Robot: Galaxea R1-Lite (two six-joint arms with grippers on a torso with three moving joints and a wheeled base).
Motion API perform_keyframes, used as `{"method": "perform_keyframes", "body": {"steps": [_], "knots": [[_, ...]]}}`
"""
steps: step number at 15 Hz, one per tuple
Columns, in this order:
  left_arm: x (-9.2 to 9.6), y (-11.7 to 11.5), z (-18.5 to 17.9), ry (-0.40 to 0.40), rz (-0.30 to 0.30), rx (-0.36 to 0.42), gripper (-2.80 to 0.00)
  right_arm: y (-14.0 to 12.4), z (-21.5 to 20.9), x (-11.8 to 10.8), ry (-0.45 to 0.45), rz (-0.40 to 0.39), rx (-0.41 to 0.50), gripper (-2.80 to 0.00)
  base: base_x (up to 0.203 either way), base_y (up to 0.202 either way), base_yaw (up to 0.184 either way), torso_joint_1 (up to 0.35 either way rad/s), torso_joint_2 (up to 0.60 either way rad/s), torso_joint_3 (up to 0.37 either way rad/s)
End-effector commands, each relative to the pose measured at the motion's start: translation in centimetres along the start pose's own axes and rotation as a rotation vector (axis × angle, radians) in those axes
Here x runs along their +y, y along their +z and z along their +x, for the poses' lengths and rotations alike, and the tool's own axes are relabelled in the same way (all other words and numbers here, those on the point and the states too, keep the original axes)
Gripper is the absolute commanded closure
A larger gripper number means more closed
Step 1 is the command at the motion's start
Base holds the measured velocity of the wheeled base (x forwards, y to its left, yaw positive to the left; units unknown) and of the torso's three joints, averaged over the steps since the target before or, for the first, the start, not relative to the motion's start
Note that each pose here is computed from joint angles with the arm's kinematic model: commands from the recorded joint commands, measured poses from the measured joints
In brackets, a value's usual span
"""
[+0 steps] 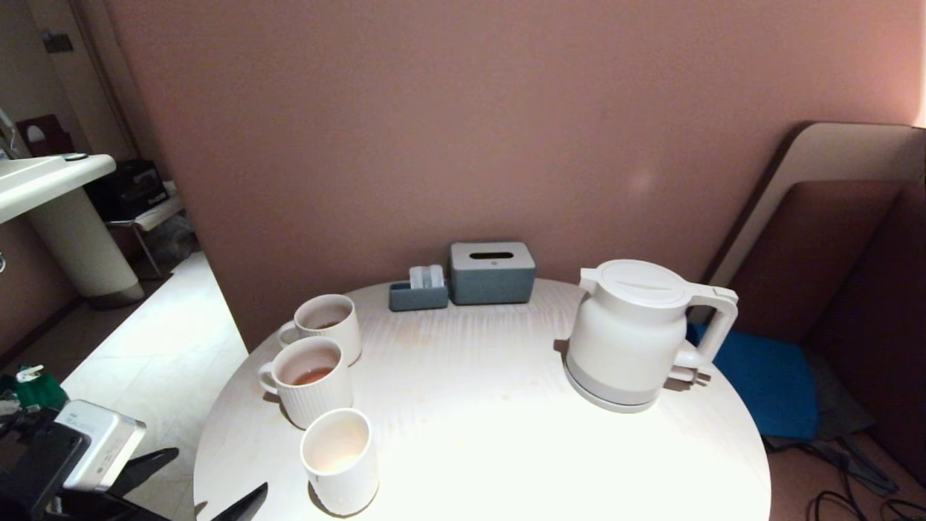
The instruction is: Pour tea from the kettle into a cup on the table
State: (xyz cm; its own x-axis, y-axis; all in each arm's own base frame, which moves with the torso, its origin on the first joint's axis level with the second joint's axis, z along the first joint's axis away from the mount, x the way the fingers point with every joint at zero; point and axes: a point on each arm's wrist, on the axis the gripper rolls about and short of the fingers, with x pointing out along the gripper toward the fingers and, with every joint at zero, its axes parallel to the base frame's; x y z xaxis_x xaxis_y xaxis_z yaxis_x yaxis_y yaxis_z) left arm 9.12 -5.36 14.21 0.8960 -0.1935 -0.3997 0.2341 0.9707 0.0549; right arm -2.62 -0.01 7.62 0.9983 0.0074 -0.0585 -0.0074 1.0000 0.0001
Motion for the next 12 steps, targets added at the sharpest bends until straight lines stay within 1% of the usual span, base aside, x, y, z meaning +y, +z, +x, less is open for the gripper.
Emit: {"method": "perform_keyframes", "body": {"steps": [1, 3, 5, 6, 8, 9, 10, 12], "knots": [[0.6, 0.6, -0.2, 0.191, 0.001, 0.007, -2.80, 0.0, 0.0, 0.0, 0.000, 0.000, 0.002, 0.00, 0.000, 0.000, 0.000, 0.000, 0.00, 0.000], [1.3, 0.9, -0.2, 0.413, 0.019, 0.049, -2.80, 0.0, 0.0, 0.0, 0.000, 0.000, 0.001, 0.00, 0.000, 0.000, 0.000, 0.000, 0.00, 0.000], [2.7, 1.3, -0.5, 0.555, -0.012, 0.088, -2.80, 0.0, 0.0, 0.0, 0.000, 0.000, 0.003, 0.00, 0.000, 0.000, 0.000, 0.000, 0.00, 0.000], [3.3, 1.4, -1.3, 0.601, -0.030, 0.093, -2.80, 0.0, 0.0, 0.0, 0.000, 0.000, 0.001, 0.00, 0.000, 0.000, 0.000, 0.000, 0.00, 0.000], [4.0, 1.3, -2.9, 0.650, -0.072, 0.058, -2.80, 0.0, 0.0, 0.0, 0.000, 0.000, 0.002, 0.00, 0.000, 0.000, 0.000, 0.000, 0.00, 0.000], [4.5, 1.0, -3.7, 0.698, -0.103, 0.042, -2.80, 0.0, 0.0, 0.0, 0.000, 0.000, 0.003, 0.00, 0.000, 0.000, 0.000, 0.000, 0.00, 0.000], [4.7, 0.7, -4.5, 0.724, -0.129, 0.012, -2.80, 0.0, 0.0, 0.0, 0.000, 0.000, 0.001, 0.00, 0.000, 0.000, 0.000, 0.000, 0.00, 0.000], [4.8, -0.1, -6.5, 0.737, -0.171, -0.082, -2.80, 0.0, 0.0, 0.0, 0.000, 0.000, 0.003, 0.00, 0.000, 0.000, 0.000, 0.000, 0.00, 0.000]]}}
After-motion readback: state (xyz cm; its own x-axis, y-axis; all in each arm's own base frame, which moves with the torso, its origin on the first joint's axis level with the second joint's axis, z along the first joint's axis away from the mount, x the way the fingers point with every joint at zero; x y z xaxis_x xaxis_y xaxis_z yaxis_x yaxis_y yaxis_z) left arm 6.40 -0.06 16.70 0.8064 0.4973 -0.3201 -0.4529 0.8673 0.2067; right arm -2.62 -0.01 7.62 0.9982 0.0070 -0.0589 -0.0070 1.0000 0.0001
